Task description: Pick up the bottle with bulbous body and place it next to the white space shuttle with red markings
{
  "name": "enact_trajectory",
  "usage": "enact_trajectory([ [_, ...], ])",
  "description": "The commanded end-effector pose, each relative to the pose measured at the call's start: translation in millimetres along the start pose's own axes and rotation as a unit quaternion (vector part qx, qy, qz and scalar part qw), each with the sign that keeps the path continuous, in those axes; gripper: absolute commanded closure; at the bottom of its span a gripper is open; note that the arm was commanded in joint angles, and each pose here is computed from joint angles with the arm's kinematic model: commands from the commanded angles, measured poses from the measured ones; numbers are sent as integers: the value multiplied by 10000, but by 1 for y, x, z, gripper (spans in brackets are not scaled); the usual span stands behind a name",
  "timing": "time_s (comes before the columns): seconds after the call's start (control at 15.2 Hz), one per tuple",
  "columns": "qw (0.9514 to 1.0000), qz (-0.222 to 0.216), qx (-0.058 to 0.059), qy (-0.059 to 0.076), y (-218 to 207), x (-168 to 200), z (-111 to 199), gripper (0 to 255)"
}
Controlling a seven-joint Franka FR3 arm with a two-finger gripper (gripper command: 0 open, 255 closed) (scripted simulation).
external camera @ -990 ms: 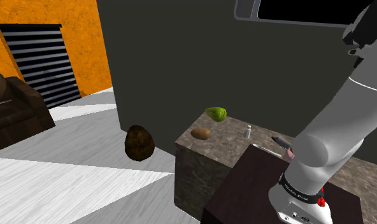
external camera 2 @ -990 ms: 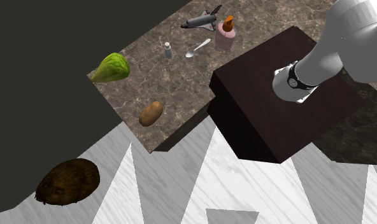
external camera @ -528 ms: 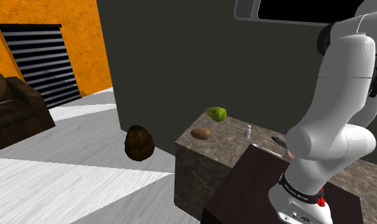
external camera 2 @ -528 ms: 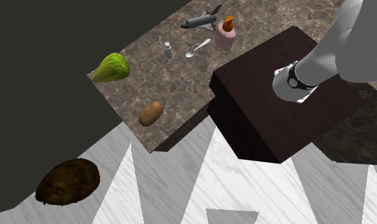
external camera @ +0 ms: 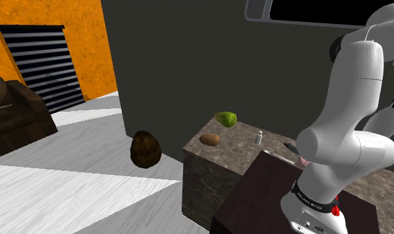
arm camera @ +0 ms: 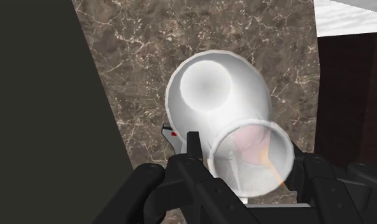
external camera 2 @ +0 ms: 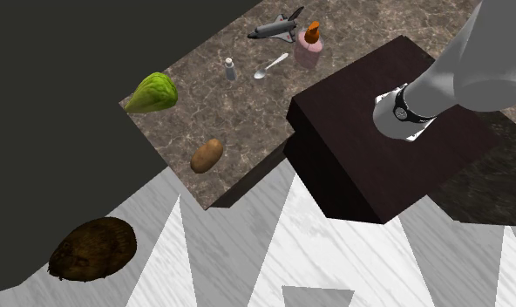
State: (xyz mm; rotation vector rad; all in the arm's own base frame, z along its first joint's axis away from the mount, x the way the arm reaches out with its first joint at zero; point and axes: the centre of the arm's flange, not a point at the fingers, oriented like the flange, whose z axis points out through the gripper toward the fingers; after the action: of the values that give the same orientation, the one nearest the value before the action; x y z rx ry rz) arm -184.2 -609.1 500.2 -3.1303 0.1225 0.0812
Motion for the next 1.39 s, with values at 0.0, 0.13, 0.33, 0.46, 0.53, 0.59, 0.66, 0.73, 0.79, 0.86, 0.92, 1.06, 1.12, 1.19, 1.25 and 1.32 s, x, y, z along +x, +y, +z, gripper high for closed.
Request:
enact_trajectory([
  [0.0,10000,0,-4,-1,0,-1,10,255],
  [0.13,10000,0,-4,-1,0,0,21,255],
  [0.33,10000,0,-4,-1,0,1,37,255],
  [0.46,10000,0,-4,-1,0,1,47,255],
  [0.53,10000,0,-4,-1,0,2,52,255],
  [0.59,10000,0,-4,-1,0,2,58,255],
  [0.66,10000,0,-4,-1,0,2,63,255],
  [0.73,10000,0,-4,-1,0,2,68,255],
  [0.79,10000,0,-4,-1,0,3,74,255],
  [0.86,10000,0,-4,-1,0,3,79,255],
  [0.92,10000,0,-4,-1,0,3,84,255],
  [1.06,10000,0,-4,-1,0,4,95,255],
  [1.12,10000,0,-4,-1,0,4,100,255],
  [1.19,10000,0,-4,-1,0,4,105,255],
  [1.25,10000,0,-4,-1,0,5,110,255],
  [1.32,10000,0,-4,-1,0,5,116,255],
])
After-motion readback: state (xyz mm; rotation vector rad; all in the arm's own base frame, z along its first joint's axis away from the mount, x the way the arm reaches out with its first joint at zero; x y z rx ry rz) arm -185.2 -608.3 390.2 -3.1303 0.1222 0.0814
